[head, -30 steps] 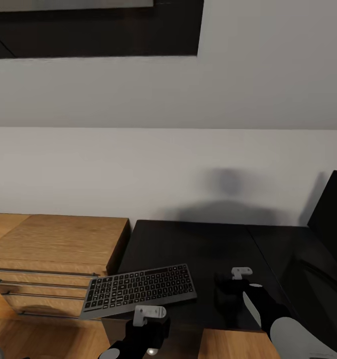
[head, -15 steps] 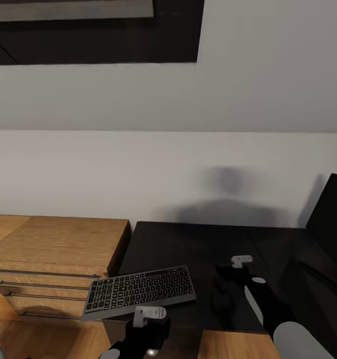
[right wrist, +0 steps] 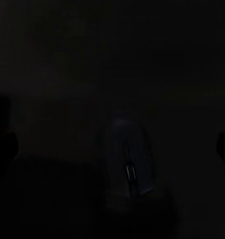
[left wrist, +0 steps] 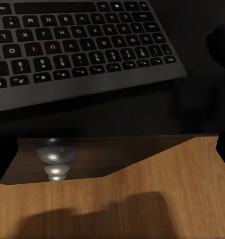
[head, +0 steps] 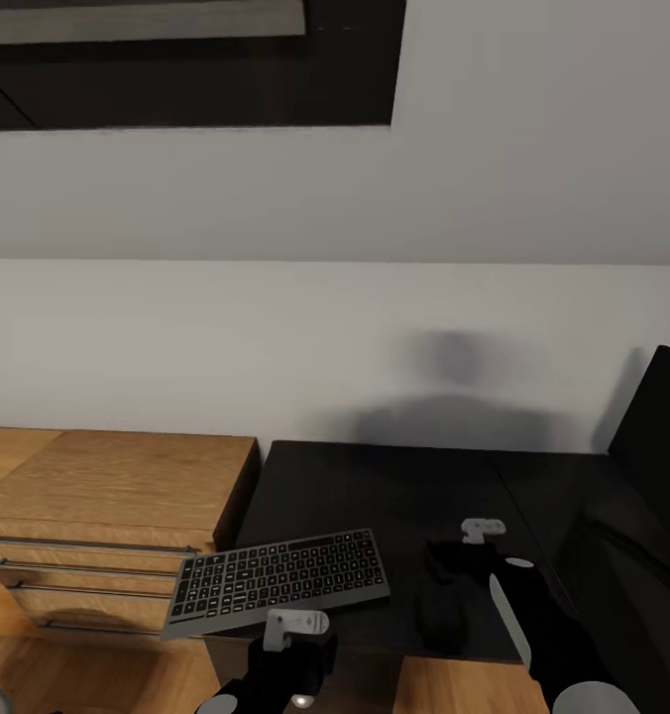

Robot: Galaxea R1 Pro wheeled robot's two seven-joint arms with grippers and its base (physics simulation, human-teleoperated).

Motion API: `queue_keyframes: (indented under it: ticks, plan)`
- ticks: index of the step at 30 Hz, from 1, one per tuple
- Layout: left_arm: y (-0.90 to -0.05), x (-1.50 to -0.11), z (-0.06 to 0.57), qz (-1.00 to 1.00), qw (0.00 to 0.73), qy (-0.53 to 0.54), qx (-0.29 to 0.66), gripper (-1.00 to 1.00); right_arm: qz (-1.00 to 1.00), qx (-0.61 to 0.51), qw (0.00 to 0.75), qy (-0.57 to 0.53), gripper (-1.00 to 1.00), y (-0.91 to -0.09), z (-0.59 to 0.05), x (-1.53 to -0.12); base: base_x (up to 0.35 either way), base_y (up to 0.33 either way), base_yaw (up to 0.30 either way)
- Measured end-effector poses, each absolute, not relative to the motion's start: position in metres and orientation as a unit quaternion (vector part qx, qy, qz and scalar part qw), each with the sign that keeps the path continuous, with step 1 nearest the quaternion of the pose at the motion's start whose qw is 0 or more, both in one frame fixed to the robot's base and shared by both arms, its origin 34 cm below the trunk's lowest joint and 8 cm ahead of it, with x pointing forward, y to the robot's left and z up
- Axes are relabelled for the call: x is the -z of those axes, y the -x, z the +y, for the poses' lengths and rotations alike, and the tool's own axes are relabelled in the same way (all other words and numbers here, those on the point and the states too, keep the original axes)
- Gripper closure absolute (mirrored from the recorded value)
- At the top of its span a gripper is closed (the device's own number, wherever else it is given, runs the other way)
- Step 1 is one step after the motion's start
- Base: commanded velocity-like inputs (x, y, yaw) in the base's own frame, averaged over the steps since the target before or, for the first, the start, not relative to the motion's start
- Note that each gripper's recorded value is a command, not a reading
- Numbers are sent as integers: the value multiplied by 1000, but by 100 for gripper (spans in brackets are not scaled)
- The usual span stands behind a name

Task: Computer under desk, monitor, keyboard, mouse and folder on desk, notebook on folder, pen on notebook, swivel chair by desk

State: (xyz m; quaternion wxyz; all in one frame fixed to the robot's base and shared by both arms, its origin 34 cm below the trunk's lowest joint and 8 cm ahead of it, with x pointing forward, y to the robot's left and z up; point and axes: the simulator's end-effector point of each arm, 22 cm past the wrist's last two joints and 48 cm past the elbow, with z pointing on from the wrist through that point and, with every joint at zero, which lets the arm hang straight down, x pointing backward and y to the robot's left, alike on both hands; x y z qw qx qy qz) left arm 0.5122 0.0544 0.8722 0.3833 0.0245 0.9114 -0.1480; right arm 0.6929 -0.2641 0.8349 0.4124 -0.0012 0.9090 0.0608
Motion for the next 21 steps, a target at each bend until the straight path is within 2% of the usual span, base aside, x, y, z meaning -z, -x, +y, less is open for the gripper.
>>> queue_keyframes:
  ticks: [4, 8, 21]
  plan:
    - [-512, -871, 56, 912, 384, -26, 146, -100, 907, -76, 414, -10, -100, -694, -260, -839, 0, 0, 2]
    - [-512, -871, 57, 912, 384, -26, 145, -100, 906, -85, 414, -17, -100, -695, -258, -841, 0, 0, 135]
    - [-512, -871, 57, 912, 384, -26, 145, -100, 905, -89, 416, -19, -100, -696, -257, -843, 0, 0, 259]
